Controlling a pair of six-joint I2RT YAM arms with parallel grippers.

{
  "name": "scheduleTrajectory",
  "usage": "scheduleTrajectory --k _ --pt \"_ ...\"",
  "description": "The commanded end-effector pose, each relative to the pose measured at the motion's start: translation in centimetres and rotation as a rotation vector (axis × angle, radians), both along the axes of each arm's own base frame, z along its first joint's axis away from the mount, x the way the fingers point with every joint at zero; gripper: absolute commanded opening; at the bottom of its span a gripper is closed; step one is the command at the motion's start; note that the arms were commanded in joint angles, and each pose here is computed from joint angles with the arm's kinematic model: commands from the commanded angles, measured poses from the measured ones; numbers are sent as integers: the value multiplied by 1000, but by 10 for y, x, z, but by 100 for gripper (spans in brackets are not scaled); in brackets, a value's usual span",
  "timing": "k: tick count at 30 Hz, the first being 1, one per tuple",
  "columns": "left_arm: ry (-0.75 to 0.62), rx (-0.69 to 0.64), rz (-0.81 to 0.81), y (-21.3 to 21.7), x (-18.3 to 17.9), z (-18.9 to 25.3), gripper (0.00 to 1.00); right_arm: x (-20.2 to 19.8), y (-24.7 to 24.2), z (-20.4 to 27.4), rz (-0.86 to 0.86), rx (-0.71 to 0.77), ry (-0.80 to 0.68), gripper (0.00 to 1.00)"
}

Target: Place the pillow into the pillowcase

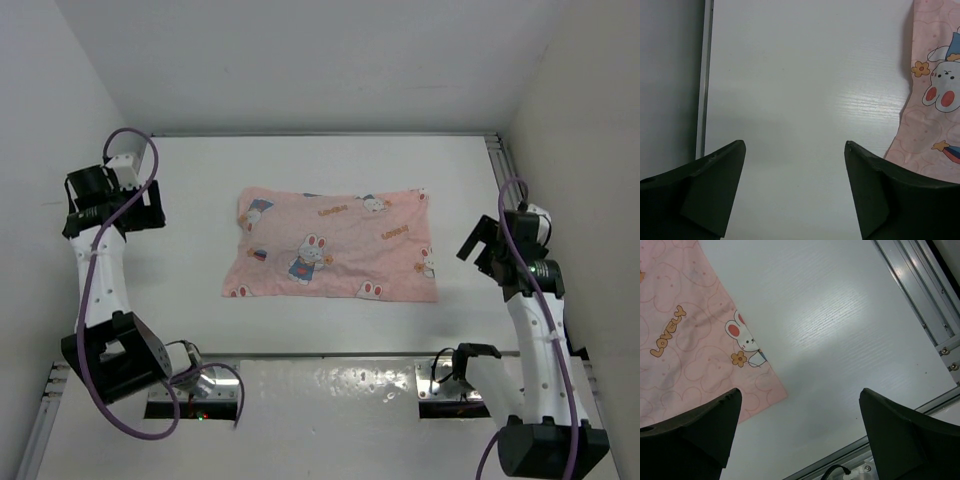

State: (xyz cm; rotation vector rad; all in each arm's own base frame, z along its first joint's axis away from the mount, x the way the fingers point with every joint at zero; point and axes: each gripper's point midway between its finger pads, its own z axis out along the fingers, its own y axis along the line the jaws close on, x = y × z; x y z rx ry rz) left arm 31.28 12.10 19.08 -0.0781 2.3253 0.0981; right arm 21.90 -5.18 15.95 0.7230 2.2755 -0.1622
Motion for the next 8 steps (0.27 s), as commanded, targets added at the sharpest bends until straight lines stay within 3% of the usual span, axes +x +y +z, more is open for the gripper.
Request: scheduleTrajectory --k 1,2,4,8 --pt "-31 47 -5 0 -9 14 79 -3 3 -3 -4 21 4 99" --pt "-33 65 -9 1 -12 16 79 -3 4 -3 -4 27 -1 99" --pt "-33 82 -15 2 -15 17 100 -3 5 -4 0 34 -2 99" --pt "-35 107 -24 2 -18 17 100 -2 9 -4 18 49 -25 99"
